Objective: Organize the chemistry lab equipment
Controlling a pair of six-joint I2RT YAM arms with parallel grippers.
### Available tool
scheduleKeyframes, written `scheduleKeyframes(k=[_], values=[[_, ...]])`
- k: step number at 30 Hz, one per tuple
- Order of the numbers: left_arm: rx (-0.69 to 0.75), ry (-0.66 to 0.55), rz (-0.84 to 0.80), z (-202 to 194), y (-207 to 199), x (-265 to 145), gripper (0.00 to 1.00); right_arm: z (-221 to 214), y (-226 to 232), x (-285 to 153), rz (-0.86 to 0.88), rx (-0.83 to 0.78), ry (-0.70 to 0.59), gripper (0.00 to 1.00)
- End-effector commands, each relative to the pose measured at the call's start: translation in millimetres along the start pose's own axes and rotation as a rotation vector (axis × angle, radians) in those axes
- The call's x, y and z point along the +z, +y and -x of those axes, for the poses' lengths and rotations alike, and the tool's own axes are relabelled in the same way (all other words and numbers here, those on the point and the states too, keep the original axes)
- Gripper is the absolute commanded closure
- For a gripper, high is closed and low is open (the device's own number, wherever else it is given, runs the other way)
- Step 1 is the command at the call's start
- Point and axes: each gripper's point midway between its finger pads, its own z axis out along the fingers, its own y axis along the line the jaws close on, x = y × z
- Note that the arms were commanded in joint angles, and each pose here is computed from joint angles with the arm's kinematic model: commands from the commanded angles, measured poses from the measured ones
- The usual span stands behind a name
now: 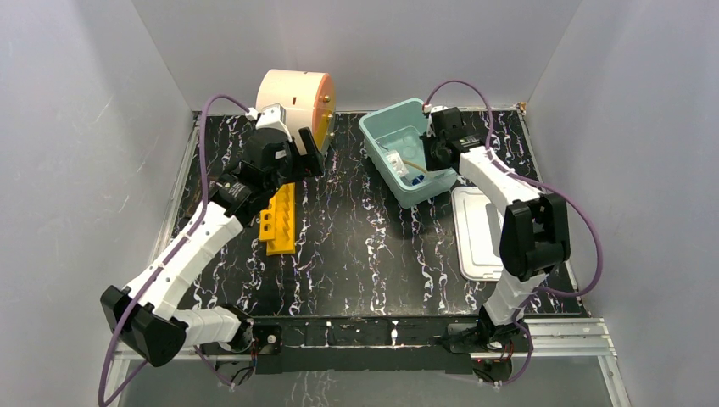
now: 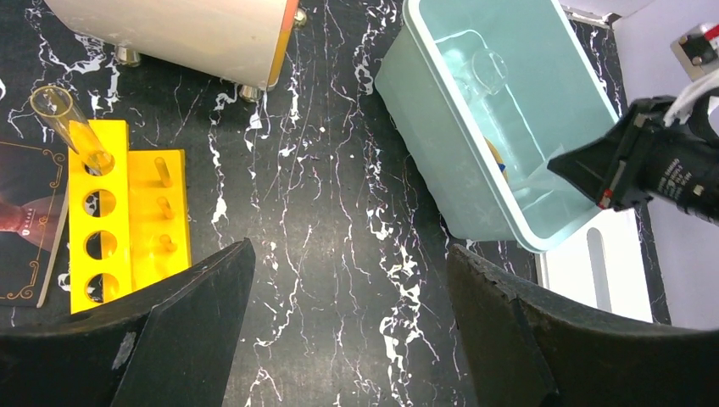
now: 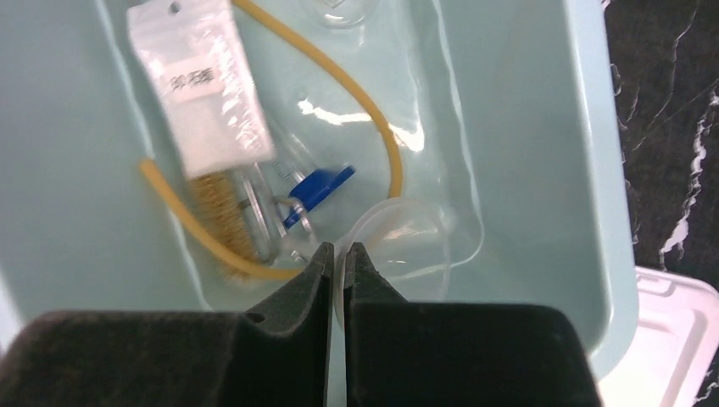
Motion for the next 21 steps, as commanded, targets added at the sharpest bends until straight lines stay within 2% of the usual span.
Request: scheduleKeyframes(k=[1, 3, 8, 21], values=[[0.004, -0.011, -0.016, 4.4, -2.9, 1.9, 0.18, 14.3, -11.9, 17.8, -0.071, -0.048, -0.037, 0.95], [0.007, -0.007, -0.019, 3.5, -3.5, 3.0, 0.18, 11.4, -14.9, 25.9, -0.085, -0.059, -0.023, 0.90], [0.020, 0.006, -0.018, 2.6, -4.6, 5.5, 0.16, 21.2, -14.2, 23.0, -0.082, -0.048, -0.048, 0.66], [0.026, 0.014, -0.025, 0.8, -6.8, 9.6, 0.14, 72.0, -19.3, -43.0, -0.109, 0.027, -0.198, 0.47]])
